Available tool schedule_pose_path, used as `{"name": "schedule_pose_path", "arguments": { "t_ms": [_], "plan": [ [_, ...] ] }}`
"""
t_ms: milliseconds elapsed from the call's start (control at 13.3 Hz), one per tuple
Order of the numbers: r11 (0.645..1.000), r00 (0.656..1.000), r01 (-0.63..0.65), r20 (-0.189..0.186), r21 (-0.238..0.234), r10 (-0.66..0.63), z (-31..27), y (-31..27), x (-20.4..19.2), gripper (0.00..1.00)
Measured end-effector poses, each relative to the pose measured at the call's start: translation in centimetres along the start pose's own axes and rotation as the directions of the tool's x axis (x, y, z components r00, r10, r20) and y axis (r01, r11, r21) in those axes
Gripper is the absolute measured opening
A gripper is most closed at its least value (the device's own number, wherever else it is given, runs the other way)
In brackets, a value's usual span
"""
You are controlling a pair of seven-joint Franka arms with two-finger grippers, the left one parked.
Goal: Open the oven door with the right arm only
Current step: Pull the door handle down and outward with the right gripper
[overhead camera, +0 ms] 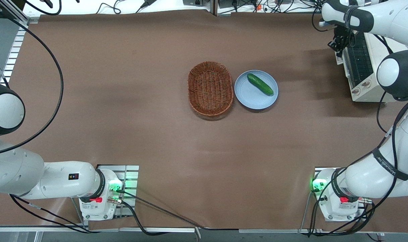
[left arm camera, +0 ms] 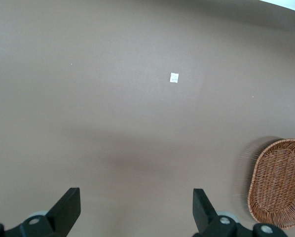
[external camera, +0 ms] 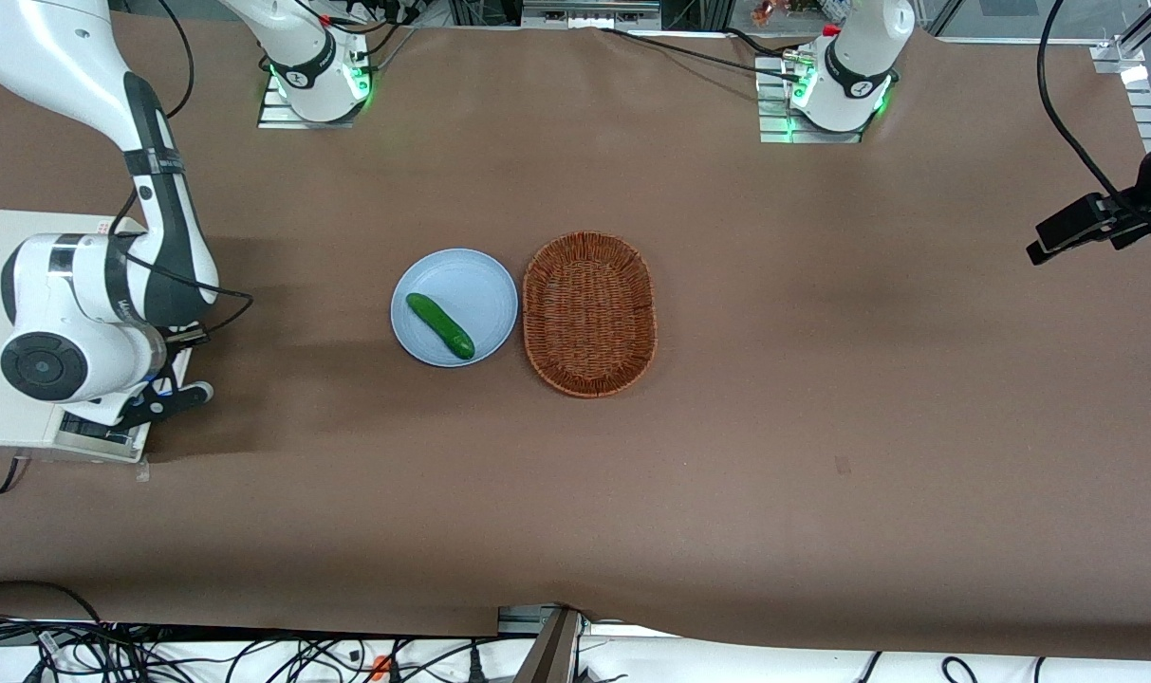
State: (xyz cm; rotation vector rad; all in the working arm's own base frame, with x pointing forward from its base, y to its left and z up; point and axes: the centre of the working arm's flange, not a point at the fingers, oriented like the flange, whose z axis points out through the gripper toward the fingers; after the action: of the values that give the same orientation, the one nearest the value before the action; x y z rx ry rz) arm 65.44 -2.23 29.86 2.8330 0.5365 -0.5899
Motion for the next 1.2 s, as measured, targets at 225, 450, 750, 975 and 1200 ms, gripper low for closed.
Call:
{"name": "schedule_pose_path", "arguments": {
  "t_ms": [225,450,750,975,1200],
  "plan": [
    [1.000,1.000,0.000,-0.009,0.022,0.000,1.3,-1.2,1.3,0.01],
    [0.998,1.000,-0.004,-0.024,0.060,0.005,3.2,-2.0,2.7,0.01],
    [0.995,0.999,-0.011,-0.036,0.096,0.014,6.2,-2.9,4.6,0.01],
    [0.992,0.999,-0.023,-0.043,0.120,0.029,8.3,-3.1,5.5,0.01],
    [0.984,0.996,-0.067,-0.048,0.164,0.076,9.3,-2.6,5.7,0.01]
  ]
}}
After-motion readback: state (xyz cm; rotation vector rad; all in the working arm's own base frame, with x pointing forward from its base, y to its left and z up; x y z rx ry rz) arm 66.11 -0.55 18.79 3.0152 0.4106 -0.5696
